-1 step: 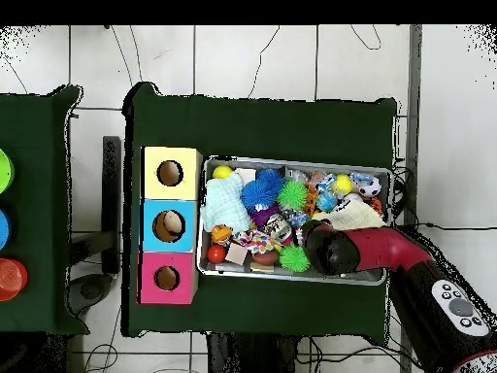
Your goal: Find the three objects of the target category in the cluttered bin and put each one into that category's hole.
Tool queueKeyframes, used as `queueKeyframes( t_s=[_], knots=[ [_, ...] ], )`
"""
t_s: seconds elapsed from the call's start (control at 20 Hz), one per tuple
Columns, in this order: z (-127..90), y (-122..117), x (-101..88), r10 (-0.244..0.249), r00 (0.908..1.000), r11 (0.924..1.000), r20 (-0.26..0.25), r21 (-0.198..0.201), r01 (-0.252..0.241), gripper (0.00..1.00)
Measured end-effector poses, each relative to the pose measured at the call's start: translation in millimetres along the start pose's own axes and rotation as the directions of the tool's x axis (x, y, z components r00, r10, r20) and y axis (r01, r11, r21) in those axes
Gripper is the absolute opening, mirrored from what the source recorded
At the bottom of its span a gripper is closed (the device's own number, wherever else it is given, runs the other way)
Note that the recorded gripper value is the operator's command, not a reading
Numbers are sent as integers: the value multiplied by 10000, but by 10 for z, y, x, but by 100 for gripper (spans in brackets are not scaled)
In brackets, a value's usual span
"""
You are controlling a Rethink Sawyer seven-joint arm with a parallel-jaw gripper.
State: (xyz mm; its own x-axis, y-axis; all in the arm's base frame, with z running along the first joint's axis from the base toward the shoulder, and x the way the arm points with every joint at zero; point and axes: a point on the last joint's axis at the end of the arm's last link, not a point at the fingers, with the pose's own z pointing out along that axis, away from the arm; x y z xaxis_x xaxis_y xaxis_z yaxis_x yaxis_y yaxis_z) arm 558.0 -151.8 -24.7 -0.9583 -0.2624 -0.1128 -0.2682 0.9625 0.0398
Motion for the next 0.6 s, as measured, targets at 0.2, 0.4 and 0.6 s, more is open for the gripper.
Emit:
queueKeyframes(
  t_s=[0.2,0.4,0.6],
  knots=[
    [-23,-15,-62,-3,10000,10000,-90,-50,3,100],
    [-36,-42,-93,23,9999,10000,-109,-52,-23,100],
    [-48,-72,-120,60,10000,10000,-79,-46,-61,100]
  ],
)
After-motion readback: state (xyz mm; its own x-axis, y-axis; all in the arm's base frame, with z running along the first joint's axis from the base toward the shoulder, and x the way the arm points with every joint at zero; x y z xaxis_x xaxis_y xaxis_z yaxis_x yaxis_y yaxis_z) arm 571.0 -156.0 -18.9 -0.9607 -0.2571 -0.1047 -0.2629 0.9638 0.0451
